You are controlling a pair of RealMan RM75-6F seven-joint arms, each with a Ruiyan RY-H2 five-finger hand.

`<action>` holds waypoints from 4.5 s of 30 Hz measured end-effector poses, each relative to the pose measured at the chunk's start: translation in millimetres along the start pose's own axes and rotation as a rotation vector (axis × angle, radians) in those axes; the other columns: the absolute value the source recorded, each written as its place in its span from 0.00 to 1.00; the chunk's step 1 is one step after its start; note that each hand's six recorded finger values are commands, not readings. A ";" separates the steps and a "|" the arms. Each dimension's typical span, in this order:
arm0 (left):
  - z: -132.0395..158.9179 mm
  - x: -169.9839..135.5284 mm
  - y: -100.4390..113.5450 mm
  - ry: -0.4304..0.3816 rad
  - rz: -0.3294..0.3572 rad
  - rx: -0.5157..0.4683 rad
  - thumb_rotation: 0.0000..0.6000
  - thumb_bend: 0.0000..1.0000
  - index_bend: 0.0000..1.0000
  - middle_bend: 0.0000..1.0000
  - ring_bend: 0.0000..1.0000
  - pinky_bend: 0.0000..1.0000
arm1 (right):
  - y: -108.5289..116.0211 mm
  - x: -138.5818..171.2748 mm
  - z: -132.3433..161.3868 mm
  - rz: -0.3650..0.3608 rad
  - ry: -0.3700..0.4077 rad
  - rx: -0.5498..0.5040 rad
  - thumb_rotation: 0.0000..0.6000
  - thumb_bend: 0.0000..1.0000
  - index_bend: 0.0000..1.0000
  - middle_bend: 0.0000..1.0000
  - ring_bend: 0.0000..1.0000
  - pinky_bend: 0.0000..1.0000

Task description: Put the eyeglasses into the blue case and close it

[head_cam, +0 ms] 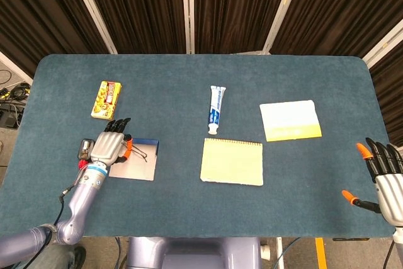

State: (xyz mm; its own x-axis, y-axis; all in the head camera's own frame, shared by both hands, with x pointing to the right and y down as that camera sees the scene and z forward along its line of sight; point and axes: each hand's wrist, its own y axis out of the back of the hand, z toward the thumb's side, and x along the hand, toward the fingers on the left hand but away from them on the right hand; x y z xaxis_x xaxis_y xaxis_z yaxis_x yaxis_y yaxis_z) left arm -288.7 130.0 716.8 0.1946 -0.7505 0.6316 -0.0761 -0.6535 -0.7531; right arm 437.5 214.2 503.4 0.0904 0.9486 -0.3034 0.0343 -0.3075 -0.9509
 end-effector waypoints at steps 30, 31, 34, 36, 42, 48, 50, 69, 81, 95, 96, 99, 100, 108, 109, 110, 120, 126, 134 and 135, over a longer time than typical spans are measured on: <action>1.4 -10.6 4.2 0.001 0.032 -0.046 1.00 0.13 0.00 0.00 0.00 0.00 | 0.2 0.4 0.1 0.004 0.003 -0.008 1.00 0.00 0.00 0.00 0.00 0.00; 1.4 -10.4 4.2 0.000 0.032 -0.049 1.00 0.13 0.00 0.00 0.00 0.00 | 0.0 0.3 0.2 0.005 0.003 -0.008 1.00 0.00 0.00 0.00 0.00 0.00; 0.7 -10.2 3.2 -0.004 0.033 -0.045 1.00 0.13 0.00 0.00 0.00 0.00 | -0.3 0.2 0.1 0.006 0.002 -0.007 1.00 0.00 0.00 0.00 0.00 0.00; 0.7 -10.5 2.2 -0.006 0.031 -0.046 1.00 0.13 0.00 0.00 0.00 0.00 | -0.4 0.1 0.1 0.007 0.002 -0.008 1.00 0.00 0.00 0.00 0.00 0.00; 0.9 -12.5 1.4 -0.016 0.033 -0.045 1.00 0.13 0.00 0.00 0.00 0.00 | -0.9 0.0 0.5 0.010 0.003 -0.009 1.00 0.00 0.00 0.00 0.00 0.00; 0.2 -13.6 -0.1 -0.022 0.032 -0.028 1.00 0.13 0.00 0.00 0.00 0.00 | -0.8 1.3 0.4 0.011 0.004 -0.010 1.00 0.00 0.00 0.00 0.00 0.00; 1.6 -11.3 -1.9 -0.026 0.027 -0.015 1.00 0.13 0.00 0.00 0.00 0.00 | -0.8 1.7 0.3 0.012 0.003 -0.012 1.00 0.00 0.00 0.00 0.00 0.00; 20.8 31.8 -20.3 -0.028 -0.009 0.050 1.00 0.15 0.00 0.00 0.00 0.00 | -2.3 -0.7 -0.9 0.014 -0.002 -0.007 1.00 0.00 0.00 0.00 0.00 0.00; 7.8 47.2 -6.8 -0.015 0.023 0.056 1.00 0.15 0.00 0.00 0.00 0.00 | -3.8 -2.5 -2.5 0.016 -0.012 0.002 1.00 0.00 0.00 0.00 0.00 0.00; -6.7 17.2 12.5 -0.042 0.051 0.050 1.00 0.16 0.00 0.00 0.00 0.00 | -1.4 -1.1 -1.6 0.012 -0.007 -0.009 1.00 0.00 0.01 0.00 0.00 0.00; -6.8 13.0 14.4 -0.049 0.055 0.051 1.00 0.15 0.00 0.00 0.00 0.00 | -1.2 -0.9 -1.4 0.012 -0.006 -0.010 1.00 0.00 0.01 0.00 0.00 0.00; -7.0 -3.9 18.8 -0.079 0.065 0.068 1.00 0.15 0.00 0.00 0.00 0.00 | -0.2 -0.3 -0.3 0.010 -0.001 -0.016 1.00 0.00 0.01 0.00 0.00 0.00; -7.3 -9.7 18.6 -0.088 0.063 0.076 1.00 0.15 0.00 0.00 0.00 0.00 | 0.4 -0.1 0.3 0.009 0.001 -0.017 1.00 0.00 0.01 0.00 0.00 0.00; -9.7 -48.0 0.2 -0.147 0.034 0.136 1.00 0.17 0.29 0.00 0.00 0.00 | 2.3 1.8 1.9 0.007 0.011 -0.029 1.00 0.00 0.01 0.00 0.00 0.00; -9.7 -49.6 -2.0 -0.149 0.034 0.137 1.00 0.17 0.31 0.00 0.00 0.00 | 2.7 1.9 2.0 0.006 0.011 -0.031 1.00 0.00 0.01 0.00 0.00 0.00; -9.5 -50.7 -5.1 -0.152 0.032 0.136 1.00 0.19 0.32 0.00 0.00 0.00 | 3.1 2.0 2.0 0.005 0.012 -0.033 1.00 0.00 0.01 0.00 0.00 0.00; -2.7 -49.7 -31.7 -0.179 0.024 0.129 1.00 0.23 0.40 0.00 0.00 0.00 | 3.2 1.1 -0.3 0.008 0.008 -0.037 1.00 0.00 0.01 0.00 0.00 0.00; -2.5 -51.8 -43.6 -0.190 0.007 0.123 1.00 0.23 0.43 0.00 0.00 0.00 | 3.0 0.8 -0.4 0.009 0.008 -0.038 1.00 0.00 0.01 0.00 0.00 0.00; -1.4 -53.6 -51.7 -0.199 -0.005 0.115 1.00 0.23 0.42 0.00 0.00 0.00 | 3.5 1.4 -0.5 0.008 0.008 -0.039 1.00 0.00 0.01 0.00 0.00 0.00; -1.3 -53.3 -52.2 -0.199 -0.004 0.116 1.00 0.23 0.42 0.00 0.00 0.00 | 3.6 1.4 -0.6 0.008 0.008 -0.040 1.00 0.00 0.01 0.00 0.00 0.00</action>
State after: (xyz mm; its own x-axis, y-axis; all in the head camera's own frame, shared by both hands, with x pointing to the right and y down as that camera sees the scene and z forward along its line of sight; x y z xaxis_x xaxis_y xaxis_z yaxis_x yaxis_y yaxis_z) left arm -296.3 204.0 722.7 0.3850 -0.7059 0.5945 0.0356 -0.6324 -0.7739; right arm 438.3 214.4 499.6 0.0989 0.9455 -0.3101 0.0733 -0.3177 -0.9453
